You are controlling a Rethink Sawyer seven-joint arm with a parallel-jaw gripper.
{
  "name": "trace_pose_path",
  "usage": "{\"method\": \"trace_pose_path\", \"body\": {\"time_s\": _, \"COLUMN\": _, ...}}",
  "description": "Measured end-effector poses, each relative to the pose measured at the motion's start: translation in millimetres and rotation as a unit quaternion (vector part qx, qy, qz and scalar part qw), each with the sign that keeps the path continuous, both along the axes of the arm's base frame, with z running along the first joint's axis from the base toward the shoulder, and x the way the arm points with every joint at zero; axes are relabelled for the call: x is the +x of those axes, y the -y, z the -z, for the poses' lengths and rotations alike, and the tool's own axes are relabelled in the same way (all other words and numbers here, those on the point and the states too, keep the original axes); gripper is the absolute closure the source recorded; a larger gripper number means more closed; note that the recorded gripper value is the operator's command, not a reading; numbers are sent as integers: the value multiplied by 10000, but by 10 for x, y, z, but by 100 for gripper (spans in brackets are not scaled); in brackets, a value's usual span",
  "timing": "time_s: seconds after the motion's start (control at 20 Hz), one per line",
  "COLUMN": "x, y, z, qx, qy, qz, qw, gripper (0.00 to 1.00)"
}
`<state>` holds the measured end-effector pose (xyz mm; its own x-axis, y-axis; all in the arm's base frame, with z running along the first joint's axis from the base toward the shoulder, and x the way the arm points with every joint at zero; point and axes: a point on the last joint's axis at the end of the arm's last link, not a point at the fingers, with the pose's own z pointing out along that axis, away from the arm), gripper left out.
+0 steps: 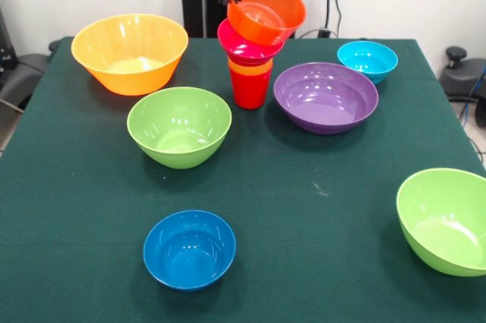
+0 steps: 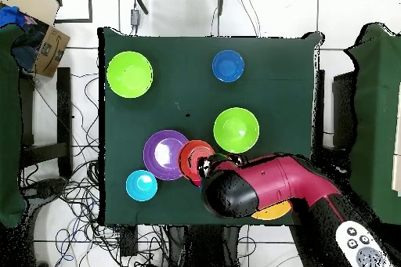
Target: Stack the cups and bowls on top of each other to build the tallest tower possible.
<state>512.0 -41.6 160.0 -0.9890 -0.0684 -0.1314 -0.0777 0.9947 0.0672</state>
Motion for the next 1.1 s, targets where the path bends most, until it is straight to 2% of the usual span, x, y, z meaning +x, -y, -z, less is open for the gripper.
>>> {"method": "trace_pose_path", "body": {"time_s": 0.35, "x": -125, "y": -39, "z": 74, "qx": 41, "qy": -42, "qz": -111, "qw": 9999, "gripper": 100}}
{"method": "trace_pose_path", "body": {"time_s": 1.1, "x": -228, "y": 92, "z": 144, "qx": -117, "qy": 28, "qz": -298, "qw": 9995, "gripper": 100}}
